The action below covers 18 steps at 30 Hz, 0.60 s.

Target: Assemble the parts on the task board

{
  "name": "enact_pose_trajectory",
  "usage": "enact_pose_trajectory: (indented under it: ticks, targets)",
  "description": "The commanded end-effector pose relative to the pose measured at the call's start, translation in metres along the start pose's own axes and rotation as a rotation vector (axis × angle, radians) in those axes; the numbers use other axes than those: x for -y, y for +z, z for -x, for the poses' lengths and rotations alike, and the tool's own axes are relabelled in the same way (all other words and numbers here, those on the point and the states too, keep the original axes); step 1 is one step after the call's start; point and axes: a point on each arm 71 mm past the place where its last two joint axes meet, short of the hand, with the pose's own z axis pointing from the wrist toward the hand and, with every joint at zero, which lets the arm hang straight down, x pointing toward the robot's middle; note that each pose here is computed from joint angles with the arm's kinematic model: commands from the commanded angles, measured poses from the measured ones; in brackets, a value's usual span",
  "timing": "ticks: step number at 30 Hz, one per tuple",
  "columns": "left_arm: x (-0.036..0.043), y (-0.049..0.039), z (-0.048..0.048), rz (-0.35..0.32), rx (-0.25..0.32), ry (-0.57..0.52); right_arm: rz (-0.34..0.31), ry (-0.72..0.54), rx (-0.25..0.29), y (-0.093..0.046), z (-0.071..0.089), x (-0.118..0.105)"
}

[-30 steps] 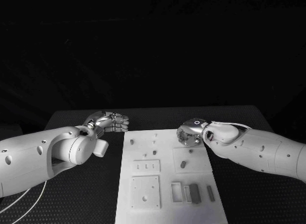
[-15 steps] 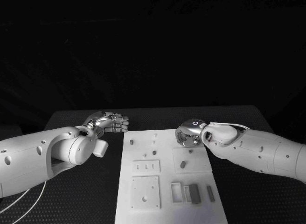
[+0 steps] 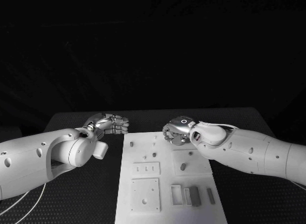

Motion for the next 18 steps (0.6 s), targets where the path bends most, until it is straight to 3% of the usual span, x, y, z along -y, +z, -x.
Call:
enact_pose_trajectory:
  ticks: [1,10,18]
  targets:
    - [0.0025,0.0007,-0.0036,-0.009,-0.021,-0.003,-0.042,-0.05,0.049,0.006,0.005,-0.006]
    - [0.0033,0.0018,-0.0051,-0.012,-0.023,-0.002,-0.017,-0.122,0.084,0.03,0.01,-0.029]
    - [0.0079,0.0022,-0.006,-0.022,-0.028,0.0,-0.01,-0.17,0.095,0.04,0.007,-0.038]
